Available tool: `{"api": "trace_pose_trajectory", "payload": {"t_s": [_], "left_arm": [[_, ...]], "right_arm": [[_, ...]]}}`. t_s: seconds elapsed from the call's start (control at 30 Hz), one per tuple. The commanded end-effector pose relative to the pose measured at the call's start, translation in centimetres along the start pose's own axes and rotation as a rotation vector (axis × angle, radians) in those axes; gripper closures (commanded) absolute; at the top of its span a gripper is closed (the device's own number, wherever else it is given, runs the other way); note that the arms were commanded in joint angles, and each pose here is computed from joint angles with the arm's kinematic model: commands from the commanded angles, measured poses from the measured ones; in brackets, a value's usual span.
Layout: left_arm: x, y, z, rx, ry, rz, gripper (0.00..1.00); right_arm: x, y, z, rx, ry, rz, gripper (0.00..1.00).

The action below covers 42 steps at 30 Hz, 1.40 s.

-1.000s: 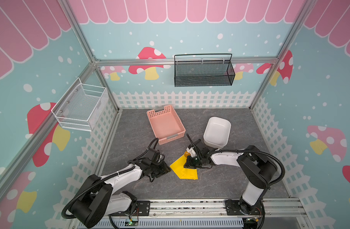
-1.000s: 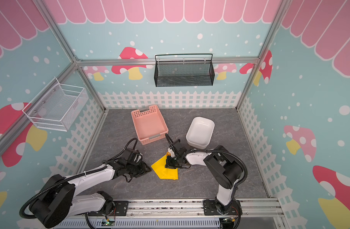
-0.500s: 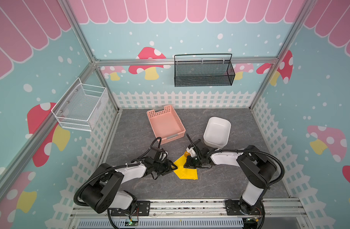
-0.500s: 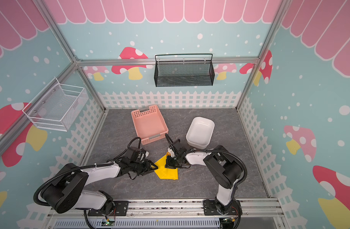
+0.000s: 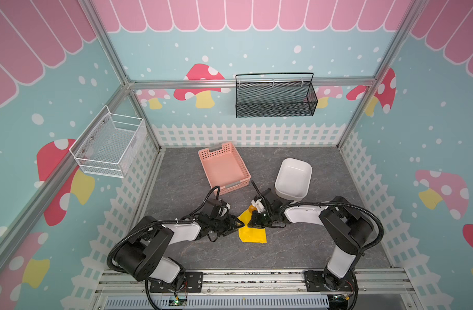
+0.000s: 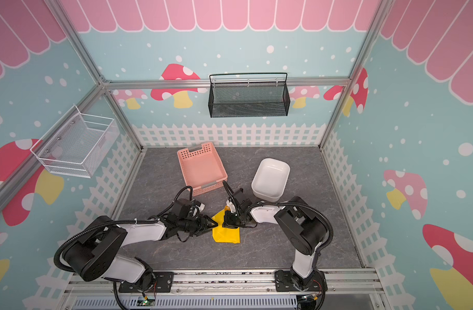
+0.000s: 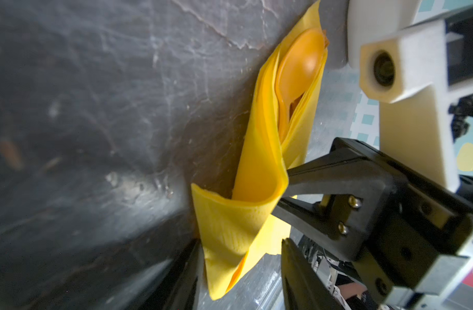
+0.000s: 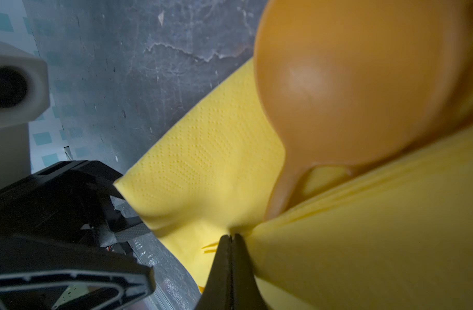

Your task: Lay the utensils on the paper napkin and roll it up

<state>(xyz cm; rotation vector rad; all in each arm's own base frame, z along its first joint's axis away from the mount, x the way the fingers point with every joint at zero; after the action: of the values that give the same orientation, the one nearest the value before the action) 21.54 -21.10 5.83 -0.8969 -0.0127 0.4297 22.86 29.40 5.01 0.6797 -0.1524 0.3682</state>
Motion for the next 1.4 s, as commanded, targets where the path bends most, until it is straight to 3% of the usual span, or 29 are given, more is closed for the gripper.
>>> {"api": "trace_pose_trajectory", "payload": {"t_s": [0.0, 0.47, 0.77, 1.1, 1.37], "left_arm": [[1.1, 2.2, 0.5, 0.154, -0.094, -0.004, 0.49], [2.3, -0.1, -1.1, 0.073, -0.037, -0.044, 0.49], [0.3, -0.7, -1.7, 0.038, 0.065, -0.052, 0.50], [-1.4, 2.0, 0.0, 0.058, 0.041, 0.007, 0.50], [-1.7, 0.2, 1.0, -0.007, 0.031, 0.025, 0.50]], "right_arm": [[-1.6, -1.4, -1.0, -0.062, 0.066, -0.031, 0.98], [-1.6, -1.2, -1.1, -0.050, 0.063, -0.028, 0.97], [-1.9, -1.3, -1.2, -0.034, 0.063, -0.037, 0.97], [-1.8, -1.2, -1.4, -0.026, 0.065, -0.033, 0.97], [-1.8, -1.2, -1.4, -0.022, 0.066, -0.032, 0.97]]}}
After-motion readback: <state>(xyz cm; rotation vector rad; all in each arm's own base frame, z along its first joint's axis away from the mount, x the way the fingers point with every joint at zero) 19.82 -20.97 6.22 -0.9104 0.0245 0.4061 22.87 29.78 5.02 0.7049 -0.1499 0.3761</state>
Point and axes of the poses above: each gripper's point midway between its finger pads, its own z axis back along the fingers, its own y axis along the line the jaws close on, x = y × z, the point moved 4 cm from there along z, back along the fingers, and after that the axes turned 15 degrees about z, right-handed, at the moved point
